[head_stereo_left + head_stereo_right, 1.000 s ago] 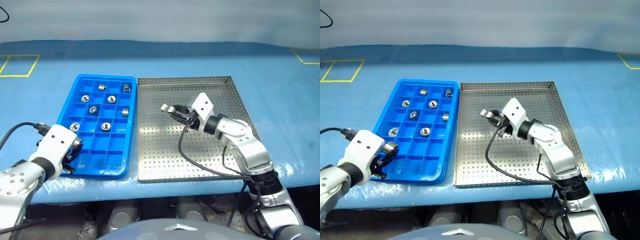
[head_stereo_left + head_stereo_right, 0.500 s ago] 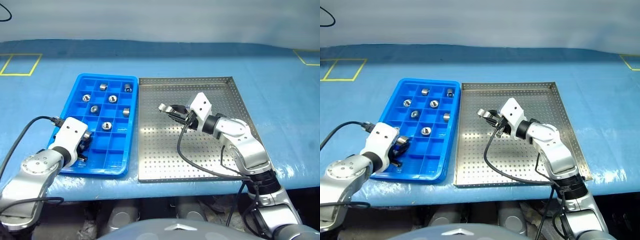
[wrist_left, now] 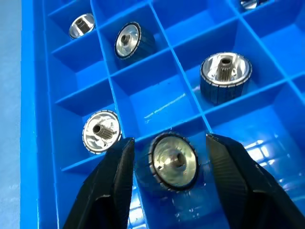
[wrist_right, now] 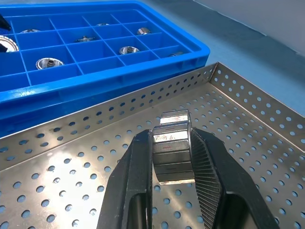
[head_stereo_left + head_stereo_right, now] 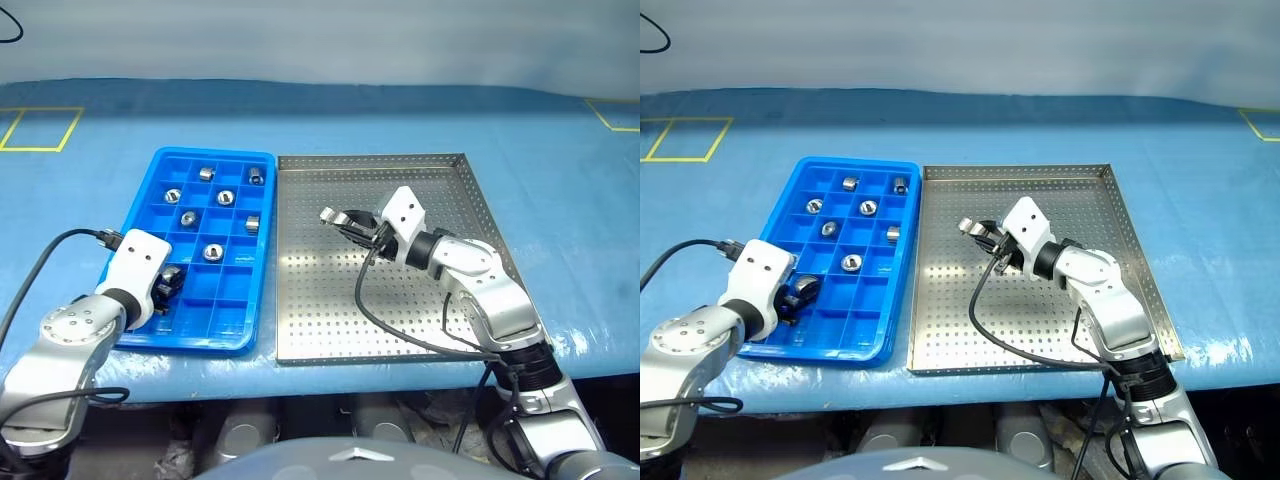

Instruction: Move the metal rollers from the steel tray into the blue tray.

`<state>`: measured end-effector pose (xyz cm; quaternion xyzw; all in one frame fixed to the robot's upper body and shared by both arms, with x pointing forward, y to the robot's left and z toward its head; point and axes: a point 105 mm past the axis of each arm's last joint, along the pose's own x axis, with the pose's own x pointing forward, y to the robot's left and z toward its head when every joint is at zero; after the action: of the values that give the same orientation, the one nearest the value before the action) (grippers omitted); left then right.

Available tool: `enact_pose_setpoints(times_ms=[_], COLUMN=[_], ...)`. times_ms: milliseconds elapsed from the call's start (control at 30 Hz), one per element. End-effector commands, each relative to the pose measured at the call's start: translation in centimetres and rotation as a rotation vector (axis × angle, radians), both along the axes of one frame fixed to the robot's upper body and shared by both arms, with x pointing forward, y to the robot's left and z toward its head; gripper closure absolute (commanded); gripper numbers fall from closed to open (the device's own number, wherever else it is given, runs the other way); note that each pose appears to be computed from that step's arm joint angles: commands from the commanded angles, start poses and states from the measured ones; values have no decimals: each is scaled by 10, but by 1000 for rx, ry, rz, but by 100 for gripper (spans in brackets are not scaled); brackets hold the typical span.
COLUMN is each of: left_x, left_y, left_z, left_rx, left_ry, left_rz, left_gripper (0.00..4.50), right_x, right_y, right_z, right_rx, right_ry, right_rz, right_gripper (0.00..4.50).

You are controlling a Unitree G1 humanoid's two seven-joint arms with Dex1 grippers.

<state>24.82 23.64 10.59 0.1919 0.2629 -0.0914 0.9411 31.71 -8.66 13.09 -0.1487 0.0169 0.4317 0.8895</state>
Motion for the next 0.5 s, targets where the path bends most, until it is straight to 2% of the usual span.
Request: enact_pose_setpoints(times_ms=[33, 133, 300, 400, 500], left_x=[2, 8, 12, 15, 14], left_y=[-11, -37, -78, -92, -113], left_z=[24, 46, 80, 83, 81], left_rx=[-10, -140, -413, -518, -694], left_ry=[-105, -232, -421, -443, -392], left_rz=[-60, -180, -404, -488, -629], left_gripper=[199, 199, 199, 199, 199], right_x=[-1, -2, -9, -19, -38], right_y=[-1, -3, -6, -8, -11], right_z=[18, 20, 35, 45, 58], right_rx=[23, 38, 147, 247, 388], right_ry=[-76, -82, -92, -81, -46], right_rz=[-1, -3, 7, 45, 143], right_gripper=[370, 370, 370, 370, 370])
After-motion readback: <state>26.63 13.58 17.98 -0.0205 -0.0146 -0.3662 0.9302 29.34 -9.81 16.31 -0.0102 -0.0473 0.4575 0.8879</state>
